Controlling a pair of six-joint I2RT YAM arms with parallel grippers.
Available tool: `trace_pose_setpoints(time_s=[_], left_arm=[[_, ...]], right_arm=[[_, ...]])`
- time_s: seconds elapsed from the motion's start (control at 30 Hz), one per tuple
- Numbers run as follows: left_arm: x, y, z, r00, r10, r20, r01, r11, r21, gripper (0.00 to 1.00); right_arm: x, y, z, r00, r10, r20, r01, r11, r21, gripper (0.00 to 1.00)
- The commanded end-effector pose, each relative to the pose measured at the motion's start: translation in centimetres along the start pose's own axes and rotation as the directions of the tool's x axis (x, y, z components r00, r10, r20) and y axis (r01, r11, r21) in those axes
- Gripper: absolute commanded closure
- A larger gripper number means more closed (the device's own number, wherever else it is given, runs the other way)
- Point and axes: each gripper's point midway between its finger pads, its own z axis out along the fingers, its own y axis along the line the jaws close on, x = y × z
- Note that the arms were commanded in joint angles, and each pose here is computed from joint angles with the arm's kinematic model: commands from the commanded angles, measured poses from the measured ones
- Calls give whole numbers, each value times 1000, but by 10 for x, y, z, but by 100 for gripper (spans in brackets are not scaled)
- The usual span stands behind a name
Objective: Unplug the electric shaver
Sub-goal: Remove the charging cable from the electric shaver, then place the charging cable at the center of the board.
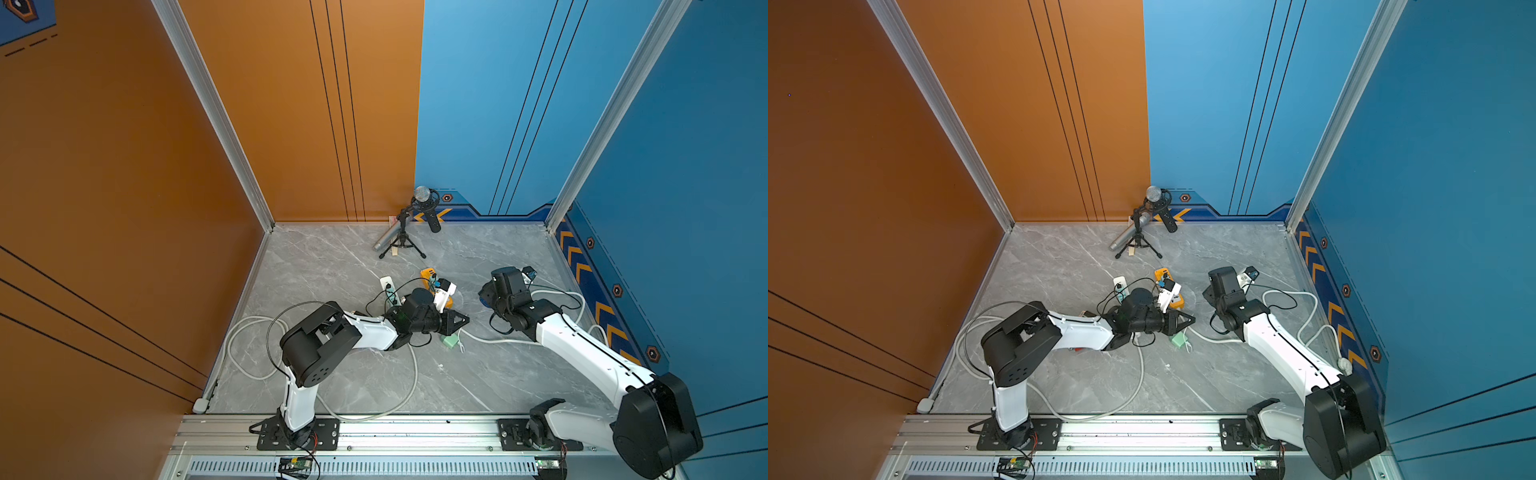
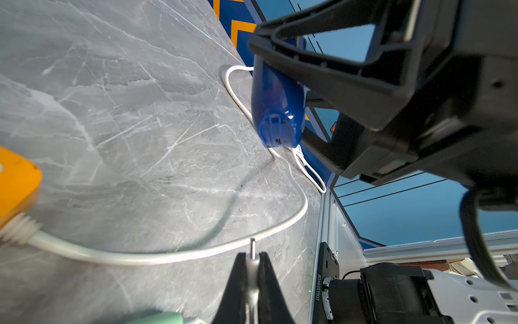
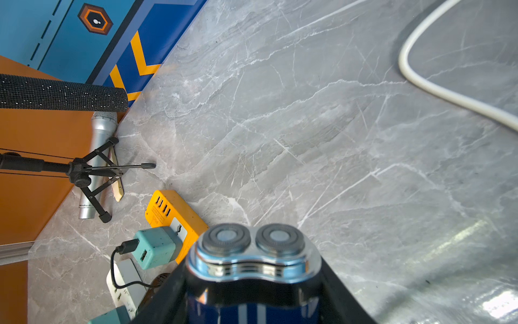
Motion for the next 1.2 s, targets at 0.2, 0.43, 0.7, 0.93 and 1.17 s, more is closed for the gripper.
trace_pose_setpoints(time_s=[0.2,0.43,0.7,0.93,1.17], left_arm=[[6,4,-9,998,-37,-50,39,999,35,80],[16,9,-10,995,-61,-84,65,997,37,61],[24,12,-13,991,-38,-125,36,999,-16,36],[31,25,-19,986,-21,-162,-2,990,-140,23],[27,30,-32,980,49,-195,-103,954,-281,9]], right_arm=[[-1,-1,-6,979,-198,-51,198,980,3,57],[-1,-6,-4,932,-343,-114,344,939,-6,57],[2,3,9,879,-440,-186,439,897,-46,57],[9,12,27,844,-476,-247,470,878,-85,56],[8,21,37,807,-525,-271,520,849,-96,56]])
